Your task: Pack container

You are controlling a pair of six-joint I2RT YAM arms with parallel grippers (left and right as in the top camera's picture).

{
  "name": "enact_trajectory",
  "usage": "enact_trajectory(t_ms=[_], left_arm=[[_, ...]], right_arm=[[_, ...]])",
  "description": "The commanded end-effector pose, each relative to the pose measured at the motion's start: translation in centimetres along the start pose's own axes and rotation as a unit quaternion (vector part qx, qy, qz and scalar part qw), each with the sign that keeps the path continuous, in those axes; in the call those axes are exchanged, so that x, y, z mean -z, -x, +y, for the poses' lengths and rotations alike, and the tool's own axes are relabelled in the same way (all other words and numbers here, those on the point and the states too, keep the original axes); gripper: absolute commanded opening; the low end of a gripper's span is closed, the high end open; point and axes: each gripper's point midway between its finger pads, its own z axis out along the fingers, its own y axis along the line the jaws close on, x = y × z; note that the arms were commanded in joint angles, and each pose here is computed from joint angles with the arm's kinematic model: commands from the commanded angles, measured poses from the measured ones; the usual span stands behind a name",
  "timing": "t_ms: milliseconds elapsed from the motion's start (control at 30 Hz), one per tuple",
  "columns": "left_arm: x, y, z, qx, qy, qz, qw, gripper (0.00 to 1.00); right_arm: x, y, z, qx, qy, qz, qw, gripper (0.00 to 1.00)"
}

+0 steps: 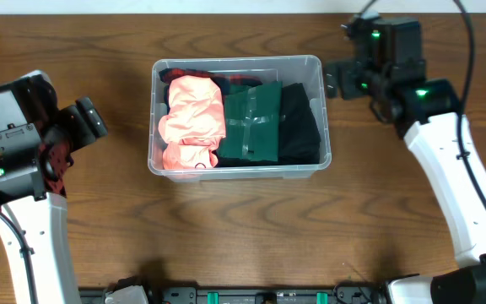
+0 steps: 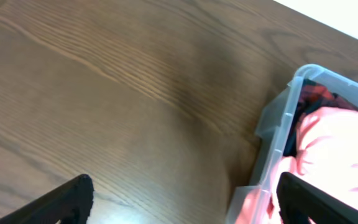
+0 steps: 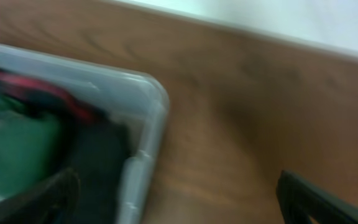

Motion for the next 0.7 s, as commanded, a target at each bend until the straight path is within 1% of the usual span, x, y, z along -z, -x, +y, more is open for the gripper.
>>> enact_trajectory(t_ms=[0, 100, 200, 267, 333, 467, 567, 667], left_arm=[[-0.4, -1.3, -1.0, -0.04, -0.037, 0.013, 0.998, 0.89], [0.5, -2.1, -2.3, -0.06, -0.08, -0.01, 0.995, 0.86], [1.9, -2.9, -2.3, -0.065, -0.089, -0.055, 0.992, 0.86], [3.3, -3.7, -2.2, -0.062, -0.094, -0.093, 0.989, 0.87], [4.5, -4.8, -1.9, -0.045, -0.094, -0.122, 0.987, 0.98], [6.1, -6.7, -1.4, -0.047, -0.092, -0.159, 0.982, 0.98], [7.1, -8.0, -1.2, -0.047, -0.093, -0.16, 0.982, 0.98], [7.3, -9.1, -1.0, -0.046, -0.091, -0.149, 0.984, 0.98]], right_arm=[[2.8, -0.7, -2.7, -0.034, -0.034, -0.004, 0.999, 0.99], [5.4, -1.9, -3.4, -0.041, -0.045, -0.02, 0.998, 0.99], [8.1, -3.9, -3.1, -0.041, -0.046, -0.048, 0.997, 0.99], [10.2, -5.8, -2.5, -0.034, -0.042, -0.08, 0.995, 0.99], [12.0, -7.7, -2.3, -0.036, -0.044, -0.112, 0.992, 0.99], [14.6, -11.1, -2.0, -0.035, -0.044, -0.157, 0.986, 0.99], [16.0, -13.6, -1.9, -0.035, -0.044, -0.162, 0.985, 0.99], [16.8, -16.7, -1.7, -0.035, -0.044, -0.135, 0.989, 0.99]])
